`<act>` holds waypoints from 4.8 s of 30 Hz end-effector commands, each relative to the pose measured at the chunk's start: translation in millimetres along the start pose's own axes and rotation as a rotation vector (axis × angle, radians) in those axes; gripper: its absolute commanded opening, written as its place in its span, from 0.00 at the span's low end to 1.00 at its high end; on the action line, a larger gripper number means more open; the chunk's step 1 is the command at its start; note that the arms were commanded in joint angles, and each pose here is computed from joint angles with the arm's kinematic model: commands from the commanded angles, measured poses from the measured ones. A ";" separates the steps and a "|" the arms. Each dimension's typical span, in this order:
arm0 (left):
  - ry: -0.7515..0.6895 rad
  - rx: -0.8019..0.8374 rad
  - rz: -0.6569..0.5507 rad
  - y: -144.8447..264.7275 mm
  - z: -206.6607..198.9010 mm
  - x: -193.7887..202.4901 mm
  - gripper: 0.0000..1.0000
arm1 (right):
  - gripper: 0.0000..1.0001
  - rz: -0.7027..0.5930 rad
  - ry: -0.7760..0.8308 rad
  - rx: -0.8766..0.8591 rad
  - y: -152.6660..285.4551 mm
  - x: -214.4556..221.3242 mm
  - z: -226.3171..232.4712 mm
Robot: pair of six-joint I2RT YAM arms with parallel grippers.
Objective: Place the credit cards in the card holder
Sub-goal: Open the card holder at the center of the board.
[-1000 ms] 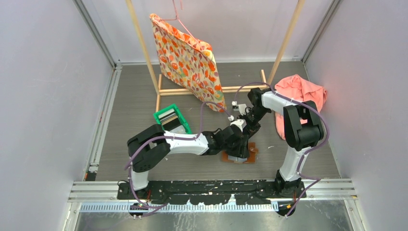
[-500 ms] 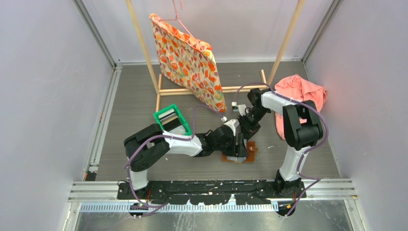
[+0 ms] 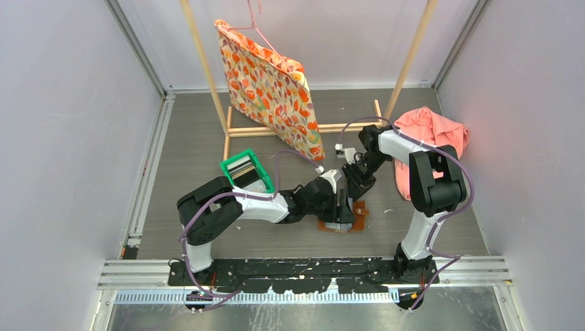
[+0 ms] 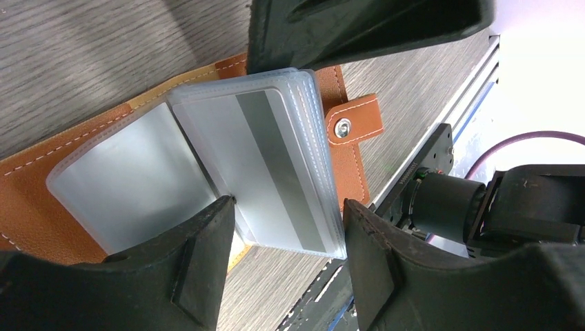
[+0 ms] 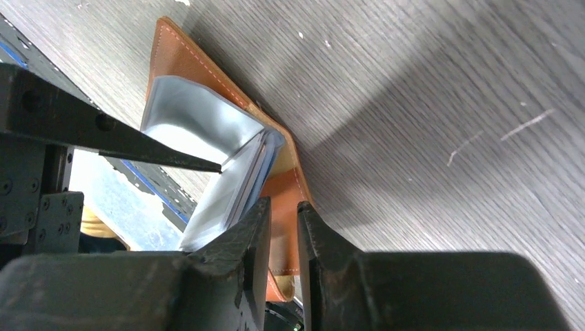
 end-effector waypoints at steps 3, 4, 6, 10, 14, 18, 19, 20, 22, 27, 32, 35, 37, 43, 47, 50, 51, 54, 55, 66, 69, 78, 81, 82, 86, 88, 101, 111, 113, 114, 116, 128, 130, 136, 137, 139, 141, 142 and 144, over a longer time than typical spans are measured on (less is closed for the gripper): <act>-0.024 0.052 -0.018 2.8 -20.2 -10.2 0.61 | 0.26 -0.061 0.040 -0.008 17.6 -3.4 9.2; -0.029 0.060 -0.017 3.1 -22.6 -10.4 0.62 | 0.26 -0.058 0.040 -0.012 17.0 -3.2 9.2; -0.036 0.073 -0.015 3.9 -25.6 -11.1 0.64 | 0.26 -0.053 0.037 -0.019 15.9 -2.4 8.9; -0.046 0.098 -0.010 4.4 -30.2 -11.2 0.68 | 0.26 -0.051 0.037 -0.023 15.4 -2.0 9.2; -0.041 0.115 -0.005 3.5 -30.4 -11.1 0.69 | 0.26 -0.055 0.040 -0.017 17.0 -2.5 9.6; -0.017 0.148 -0.012 4.9 -30.2 -13.5 0.70 | 0.26 -0.060 0.042 0.008 21.3 -1.6 7.1; -0.015 0.154 -0.016 5.9 -30.0 -14.2 0.70 | 0.27 -0.064 0.043 0.017 23.1 -1.4 6.1; -0.014 0.156 -0.024 7.2 -29.9 -16.0 0.70 | 0.28 -0.067 0.040 0.026 24.9 -0.7 5.1; -0.011 0.156 -0.035 10.2 -28.9 -18.4 0.70 | 0.29 -0.073 0.036 0.045 27.8 0.8 2.1; 0.015 0.117 -0.063 13.2 -14.5 -27.2 0.70 | 0.29 -0.083 0.029 0.094 34.8 3.7 -3.6; 0.015 0.090 -0.078 16.5 -5.4 -28.3 0.68 | 0.30 -0.128 0.034 0.142 48.5 4.4 -5.1; 0.010 0.095 -0.077 16.4 -6.8 -28.9 0.68 | 0.30 -0.156 0.055 0.110 50.9 4.3 0.6; 0.010 0.094 -0.076 14.9 -5.7 -28.7 0.68 | 0.30 -0.177 0.076 0.052 50.2 2.9 8.0; 0.031 0.095 -0.072 10.2 1.7 -26.5 0.65 | 0.30 -0.160 0.073 -0.075 40.1 5.8 16.5; 0.039 0.091 -0.070 9.3 5.8 -24.2 0.64 | 0.29 -0.091 0.052 -0.100 27.0 10.8 13.7; 0.048 0.080 -0.069 9.5 10.9 -22.1 0.63 | 0.28 -0.039 0.036 -0.084 19.5 15.3 7.7; 0.052 0.080 -0.069 9.4 12.0 -21.7 0.63 | 0.28 -0.021 0.031 -0.076 17.7 17.3 5.7; 0.063 0.082 -0.065 9.1 15.2 -19.4 0.62 | 0.29 0.018 0.014 -0.089 11.1 21.0 3.7; 0.066 0.083 -0.063 8.9 16.0 -18.8 0.62 | 0.30 0.032 0.013 -0.092 8.7 21.5 3.3; 0.083 0.092 -0.060 6.0 20.8 -16.0 0.62 | 0.45 0.100 0.014 -0.109 -6.7 20.8 7.5; 0.088 0.099 -0.061 5.2 22.0 -15.5 0.62 | 0.45 0.092 0.023 -0.147 -7.8 17.5 14.1; 0.076 0.126 -0.073 7.8 19.3 -16.5 0.67 | 0.39 0.000 0.090 -0.258 4.8 -1.6 40.8; 0.069 0.145 -0.075 8.2 17.5 -16.4 0.68 | 0.39 -0.041 0.097 -0.296 11.1 -8.2 50.0; 0.068 0.156 -0.075 8.6 16.8 -16.1 0.68 | 0.39 -0.049 0.101 -0.307 12.1 -10.5 52.6; 0.058 0.195 -0.082 11.3 13.0 -16.5 0.70 | 0.38 -0.057 0.101 -0.345 9.5 -18.0 60.6; 0.050 0.215 -0.083 12.8 10.5 -16.3 0.71 | 0.38 -0.050 0.092 -0.368 5.6 -21.8 64.3; 0.067 0.243 -0.116 18.5 11.6 -19.5 0.80 | 0.36 -0.005 0.038 -0.407 -14.7 -28.7 65.2; 0.103 0.219 -0.128 22.2 22.4 -20.2 0.69 | 0.36 -0.043 0.038 -0.298 -5.6 -28.3 52.2; 0.104 0.221 -0.130 23.1 22.4 -20.6 0.67 | 0.36 -0.040 0.033 -0.267 -5.6 -26.3 47.3; 0.104 0.223 -0.133 23.7 21.7 -21.4 0.67 | 0.36 -0.034 0.031 -0.253 -6.4 -24.9 44.9; 0.102 0.228 -0.132 24.6 19.9 -21.8 0.66 | 0.36 -0.025 0.029 -0.224 -7.6 -23.1 41.7; 0.110 0.214 -0.146 33.5 27.4 -22.4 0.65 | 0.36 0.042 0.078 0.050 -7.9 -8.3 11.9; 0.112 0.209 -0.146 34.0 29.0 -22.8 0.64 | 0.36 0.041 0.082 0.063 -6.9 -7.7 11.3; 0.112 0.164 -0.150 37.7 36.4 -23.6 0.60 | 0.36 0.026 0.123 0.130 2.6 -8.0 9.2; 0.109 0.151 -0.151 38.8 38.0 -23.5 0.60 | 0.37 0.012 0.135 0.141 6.0 -9.0 10.7; 0.100 0.126 -0.154 41.6 39.7 -23.7 0.60 | 0.37 -0.040 0.177 0.162 15.5 -13.5 17.1; 0.090 0.097 -0.156 45.3 41.9 -23.7 0.60 | 0.37 -0.092 0.223 0.167 24.2 -17.2 24.5; 0.084 0.086 -0.157 47.3 41.7 -24.2 0.60 | 0.38 -0.115 0.248 0.166 27.5 -18.2 28.5; 0.071 0.057 -0.169 52.5 42.9 -25.6 0.60 | 0.38 -0.163 0.301 0.158 33.1 -20.0 36.4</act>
Point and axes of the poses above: each gripper's point midway between its finger pads, its own y axis back along the fingers, its own z axis along the line the jaws close on, x = y × z, the point moved 5 cm from there along y, back along the fingers, and after that the axes turned 15 degrees about y, right-handed, at the moved point
